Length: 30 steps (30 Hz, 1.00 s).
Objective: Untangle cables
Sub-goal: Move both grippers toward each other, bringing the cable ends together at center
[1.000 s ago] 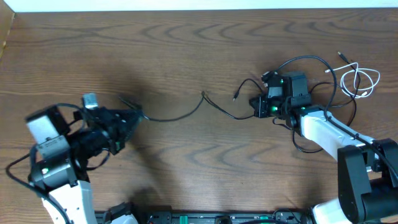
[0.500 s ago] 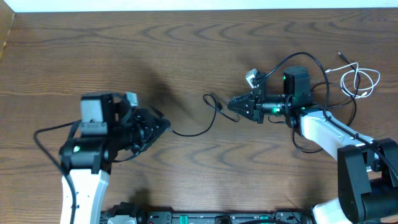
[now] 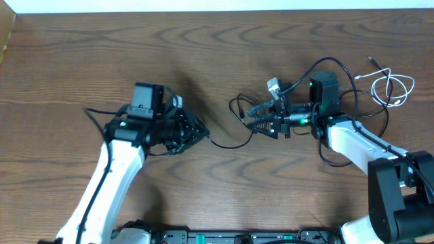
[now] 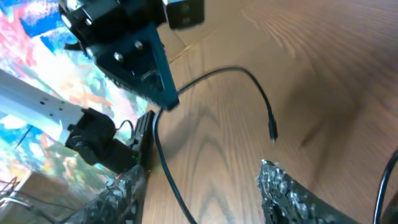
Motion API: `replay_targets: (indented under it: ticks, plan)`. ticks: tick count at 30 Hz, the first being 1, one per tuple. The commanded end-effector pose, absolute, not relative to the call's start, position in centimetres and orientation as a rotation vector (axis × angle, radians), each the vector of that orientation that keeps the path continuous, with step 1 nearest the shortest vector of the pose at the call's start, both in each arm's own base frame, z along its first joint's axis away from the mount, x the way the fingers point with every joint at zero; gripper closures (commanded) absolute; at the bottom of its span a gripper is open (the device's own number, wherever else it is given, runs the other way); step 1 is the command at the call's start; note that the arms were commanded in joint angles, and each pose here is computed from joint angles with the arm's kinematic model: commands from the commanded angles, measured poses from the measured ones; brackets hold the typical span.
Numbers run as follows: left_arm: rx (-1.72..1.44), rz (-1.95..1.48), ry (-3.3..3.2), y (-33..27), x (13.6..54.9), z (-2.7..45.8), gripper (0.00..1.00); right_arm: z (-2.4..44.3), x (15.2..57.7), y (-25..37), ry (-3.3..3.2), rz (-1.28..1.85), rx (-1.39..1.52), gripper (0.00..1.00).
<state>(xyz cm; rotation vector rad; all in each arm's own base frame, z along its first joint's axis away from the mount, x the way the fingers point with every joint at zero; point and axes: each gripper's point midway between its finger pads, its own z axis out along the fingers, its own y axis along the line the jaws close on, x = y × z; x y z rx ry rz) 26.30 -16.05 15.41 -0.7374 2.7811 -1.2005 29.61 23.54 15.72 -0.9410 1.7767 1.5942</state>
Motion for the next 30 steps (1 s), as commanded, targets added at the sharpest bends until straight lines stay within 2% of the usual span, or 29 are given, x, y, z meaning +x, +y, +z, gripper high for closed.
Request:
replay_targets:
  ticks: [1,5,12,18,24,28,30]
  plan:
    - [-0.743,-1.194,2.836,-16.4,26.5,14.0,0.92,14.2,31.0,23.0,1.863,1.495,-0.876,0.39]
    - [-0.705,-1.099,2.876,-15.8,26.8,12.3,0.93,11.4,33.4,21.4,2.055,1.309,-0.713,0.33]
    - [-0.695,-0.955,2.908,-15.5,27.5,10.2,0.93,10.4,33.7,21.1,2.145,1.286,-0.622,0.06]
    - [-0.647,-0.822,2.964,-16.0,27.2,8.2,0.92,7.2,35.0,18.8,2.354,1.08,-0.411,0.05]
    - [-0.626,-0.721,3.016,-16.2,26.8,6.5,0.87,6.7,34.1,19.1,2.409,1.1,-0.393,0.09]
    - [-0.625,-0.686,3.058,-16.4,26.4,5.2,0.85,7.0,33.4,19.9,2.435,1.111,-0.458,0.05]
    - [-0.629,-0.67,3.085,-16.5,26.2,4.4,0.68,7.2,33.2,20.0,2.444,1.104,-0.491,0.05]
